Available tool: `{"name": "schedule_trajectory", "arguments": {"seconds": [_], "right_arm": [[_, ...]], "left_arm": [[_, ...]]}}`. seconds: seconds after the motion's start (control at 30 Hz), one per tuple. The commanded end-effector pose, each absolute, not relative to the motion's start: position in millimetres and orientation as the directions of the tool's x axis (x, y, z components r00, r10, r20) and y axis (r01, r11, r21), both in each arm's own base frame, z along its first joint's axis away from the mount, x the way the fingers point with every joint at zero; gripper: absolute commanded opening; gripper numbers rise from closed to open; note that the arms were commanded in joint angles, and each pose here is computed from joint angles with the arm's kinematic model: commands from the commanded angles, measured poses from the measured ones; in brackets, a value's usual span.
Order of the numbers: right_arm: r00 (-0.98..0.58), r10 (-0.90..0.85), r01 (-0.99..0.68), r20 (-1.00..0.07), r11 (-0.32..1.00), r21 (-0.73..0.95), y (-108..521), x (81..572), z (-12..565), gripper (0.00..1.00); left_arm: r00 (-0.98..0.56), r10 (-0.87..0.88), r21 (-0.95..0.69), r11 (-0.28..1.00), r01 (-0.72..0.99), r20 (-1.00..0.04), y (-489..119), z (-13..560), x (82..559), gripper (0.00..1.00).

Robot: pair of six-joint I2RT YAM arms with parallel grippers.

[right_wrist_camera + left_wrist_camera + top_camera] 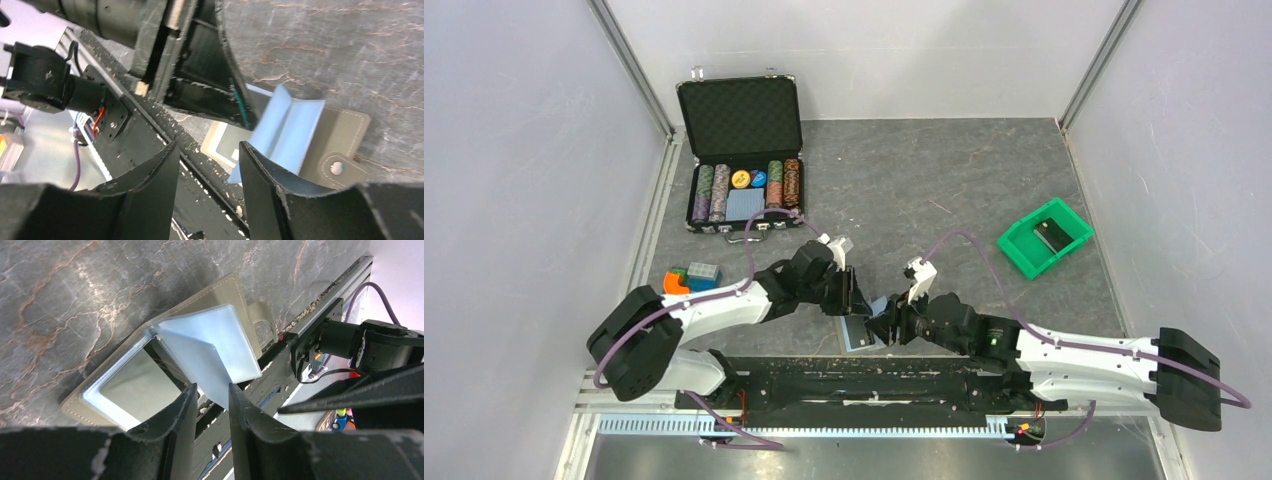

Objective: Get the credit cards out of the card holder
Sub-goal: Remove the credit card from the card holder.

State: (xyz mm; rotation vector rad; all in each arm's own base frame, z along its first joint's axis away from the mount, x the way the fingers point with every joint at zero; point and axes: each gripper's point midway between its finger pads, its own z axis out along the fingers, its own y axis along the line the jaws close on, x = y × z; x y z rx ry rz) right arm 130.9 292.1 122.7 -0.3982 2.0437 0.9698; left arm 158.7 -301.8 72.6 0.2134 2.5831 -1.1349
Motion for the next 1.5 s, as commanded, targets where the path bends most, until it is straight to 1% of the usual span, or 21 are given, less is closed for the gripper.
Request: {"name": "schedule_trajectory", "arguments": {"seconds": [0.0, 0.1, 0.2, 0.33, 0.5, 0.8, 0.97, 1.07, 1.2, 1.3, 1.37, 1.47], "right_arm": [[-0.608, 0.061, -0.644, -0.792, 0.545, 0.537, 309.5, 118.4, 148.9, 0.49], [-0.611, 0.056, -0.652, -0.79, 0.53, 0.542, 312.4, 116.3, 147.5, 0.46], [-0.614, 0.043, -0.644, -0.788, 0.551, 0.532, 311.0, 118.0, 137.4, 0.43], [-0.631, 0.037, -0.631, -0.775, 0.556, 0.541, 311.2, 116.6, 126.8, 0.41], [-0.633, 0.022, -0.598, -0.774, 0.621, 0.507, 304.6, 124.5, 109.7, 0.39], [-0.648, -0.007, -0.542, -0.762, 0.708, 0.454, 290.0, 131.8, 76.9, 0.38], [-0.658, -0.016, -0.488, -0.753, 0.77, 0.41, 276.1, 137.9, 56.9, 0.35], [-0.661, -0.01, -0.47, -0.75, 0.786, 0.403, 270.7, 139.8, 50.7, 0.34], [-0.687, 0.001, -0.452, -0.727, 0.782, 0.428, 269.1, 138.9, 43.2, 0.32], [-0.724, 0.042, -0.439, -0.689, 0.742, 0.507, 272.9, 133.2, 40.3, 0.3], [-0.736, 0.056, -0.421, -0.674, 0.742, 0.521, 272.6, 132.6, 38.7, 0.29], [-0.739, 0.068, -0.421, -0.67, 0.73, 0.539, 277.1, 132.7, 44.8, 0.28]], "left_arm": [[-0.929, 0.013, -0.748, 0.589, 0.306, -0.37, -328.8, 95.1, 165.1, 0.36], [-0.928, 0.021, -0.746, 0.588, 0.312, -0.372, -332.4, 93.3, 165.2, 0.36], [-0.928, 0.012, -0.724, 0.621, 0.3, -0.373, -329.0, 84.6, 169.2, 0.36], [-0.921, 0.009, -0.696, 0.653, 0.299, -0.389, -326.9, 80.7, 176.0, 0.36], [-0.921, 0.013, -0.691, 0.658, 0.301, -0.389, -332.2, 82.4, 181.3, 0.37], [-0.922, 0.008, -0.652, 0.705, 0.28, -0.387, -329.3, 72.7, 190.1, 0.37], [-0.907, -0.025, -0.575, 0.781, 0.245, -0.421, -308.3, 77.7, 203.4, 0.37], [-0.897, -0.049, -0.536, 0.816, 0.219, -0.44, -290.9, 84.3, 209.1, 0.37], [-0.893, -0.055, -0.511, 0.835, 0.203, -0.446, -272.9, 83.2, 200.4, 0.38], [-0.907, -0.052, -0.535, 0.821, 0.199, -0.417, -267.0, 77.2, 185.4, 0.39], [-0.916, -0.047, -0.554, 0.808, 0.2, -0.398, -263.7, 71.0, 174.8, 0.39], [-0.916, -0.046, -0.578, 0.788, 0.212, -0.399, -261.0, 69.1, 166.6, 0.38]]}}
